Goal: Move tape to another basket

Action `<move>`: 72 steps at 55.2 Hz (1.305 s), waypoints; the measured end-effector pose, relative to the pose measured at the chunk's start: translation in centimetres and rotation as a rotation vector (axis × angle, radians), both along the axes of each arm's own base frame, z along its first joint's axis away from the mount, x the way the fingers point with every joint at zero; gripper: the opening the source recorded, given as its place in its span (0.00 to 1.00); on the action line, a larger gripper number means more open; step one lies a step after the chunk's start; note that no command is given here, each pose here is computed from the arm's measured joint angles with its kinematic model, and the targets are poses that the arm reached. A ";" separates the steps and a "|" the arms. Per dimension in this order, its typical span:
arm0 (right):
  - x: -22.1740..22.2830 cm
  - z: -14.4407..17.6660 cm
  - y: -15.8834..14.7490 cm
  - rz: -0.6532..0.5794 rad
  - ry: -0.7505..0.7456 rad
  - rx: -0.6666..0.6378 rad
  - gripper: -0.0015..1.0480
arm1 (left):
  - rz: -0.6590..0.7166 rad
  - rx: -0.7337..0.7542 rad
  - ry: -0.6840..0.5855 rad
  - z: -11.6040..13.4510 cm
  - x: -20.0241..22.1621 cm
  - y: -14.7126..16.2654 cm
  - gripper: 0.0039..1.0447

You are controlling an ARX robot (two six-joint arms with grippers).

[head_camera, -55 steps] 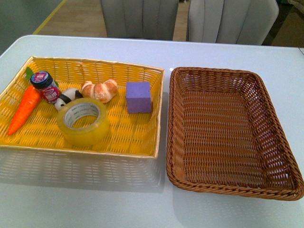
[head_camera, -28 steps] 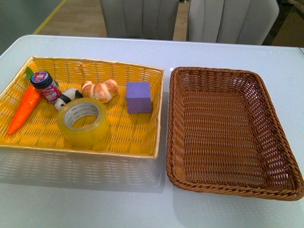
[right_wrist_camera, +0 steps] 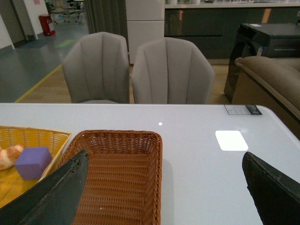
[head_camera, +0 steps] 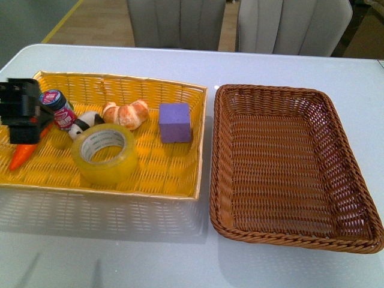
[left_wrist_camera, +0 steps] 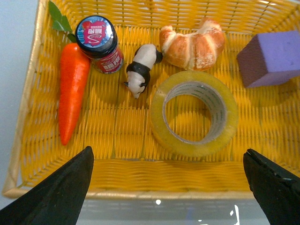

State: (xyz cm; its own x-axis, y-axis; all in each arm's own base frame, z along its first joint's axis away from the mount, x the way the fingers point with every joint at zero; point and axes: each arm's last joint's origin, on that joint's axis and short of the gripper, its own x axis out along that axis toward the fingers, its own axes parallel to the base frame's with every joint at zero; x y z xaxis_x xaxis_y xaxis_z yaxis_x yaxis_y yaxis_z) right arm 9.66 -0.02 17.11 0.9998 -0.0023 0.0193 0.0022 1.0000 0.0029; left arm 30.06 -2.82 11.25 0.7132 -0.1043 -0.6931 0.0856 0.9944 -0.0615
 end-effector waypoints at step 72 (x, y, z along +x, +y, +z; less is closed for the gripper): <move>0.0 0.0 0.0 0.000 0.000 0.000 0.91 | 0.114 0.002 0.219 -11.5 7.6 -2.7 0.70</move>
